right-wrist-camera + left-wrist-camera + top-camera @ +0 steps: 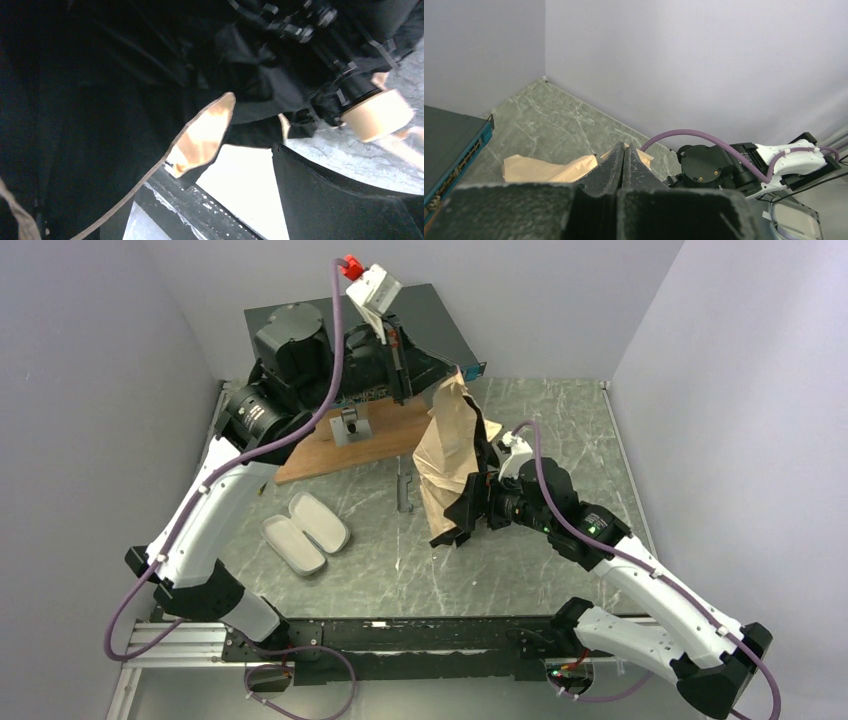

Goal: Open the umbrella

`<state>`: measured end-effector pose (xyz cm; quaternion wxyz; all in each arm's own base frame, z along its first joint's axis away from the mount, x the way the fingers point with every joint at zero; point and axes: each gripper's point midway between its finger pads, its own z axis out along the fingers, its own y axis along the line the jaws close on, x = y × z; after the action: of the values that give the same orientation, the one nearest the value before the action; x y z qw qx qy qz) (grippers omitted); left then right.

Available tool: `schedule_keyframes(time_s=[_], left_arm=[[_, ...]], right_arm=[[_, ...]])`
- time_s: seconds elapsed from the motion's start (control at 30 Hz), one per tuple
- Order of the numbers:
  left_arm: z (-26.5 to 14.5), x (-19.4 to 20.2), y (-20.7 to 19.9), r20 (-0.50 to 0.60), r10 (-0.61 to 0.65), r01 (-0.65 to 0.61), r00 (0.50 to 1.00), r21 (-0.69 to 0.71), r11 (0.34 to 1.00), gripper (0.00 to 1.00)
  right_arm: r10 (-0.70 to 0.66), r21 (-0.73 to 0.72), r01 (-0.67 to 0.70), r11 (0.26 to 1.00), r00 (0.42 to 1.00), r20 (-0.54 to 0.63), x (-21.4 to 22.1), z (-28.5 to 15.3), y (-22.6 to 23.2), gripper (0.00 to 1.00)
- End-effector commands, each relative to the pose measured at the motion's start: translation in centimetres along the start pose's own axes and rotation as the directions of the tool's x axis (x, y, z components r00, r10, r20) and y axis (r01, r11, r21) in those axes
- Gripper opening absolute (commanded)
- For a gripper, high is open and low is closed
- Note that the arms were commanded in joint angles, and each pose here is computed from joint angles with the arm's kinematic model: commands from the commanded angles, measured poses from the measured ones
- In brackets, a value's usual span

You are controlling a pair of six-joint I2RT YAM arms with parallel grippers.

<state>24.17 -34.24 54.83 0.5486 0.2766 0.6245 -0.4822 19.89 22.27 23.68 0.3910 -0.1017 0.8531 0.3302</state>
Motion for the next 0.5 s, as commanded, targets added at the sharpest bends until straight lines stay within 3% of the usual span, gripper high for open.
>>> schedule_keyframes(time_s=[0.0,0.13,0.33,0.47], left_arm=[[-2.1,-5.1,-2.0,0.170,0.041,-0.067,0.985,0.154,0.986,0.00],[-2.4,-5.4,-1.6,0.191,0.054,-0.097,0.980,0.225,0.970,0.00],[-3.1,-1.9,0.1,0.132,0.058,-0.085,0.990,0.206,0.975,0.00],[-4.4,-0.1,-0.1,0.123,0.063,-0.089,0.990,0.212,0.973,0.00]], right_arm=[[-0.018,-0.066,0.021,0.998,0.999,0.048,-1.3,-0.8,1.4,0.97],[-0.044,-0.081,0.048,0.996,0.998,0.048,-1.4,-1.6,1.8,0.95],[-0.098,0.095,0.077,0.992,0.968,0.233,-5.0,-5.8,-0.7,0.87],[-0.103,0.238,0.060,0.969,0.979,0.174,-4.1,-4.9,-3.6,0.80]])
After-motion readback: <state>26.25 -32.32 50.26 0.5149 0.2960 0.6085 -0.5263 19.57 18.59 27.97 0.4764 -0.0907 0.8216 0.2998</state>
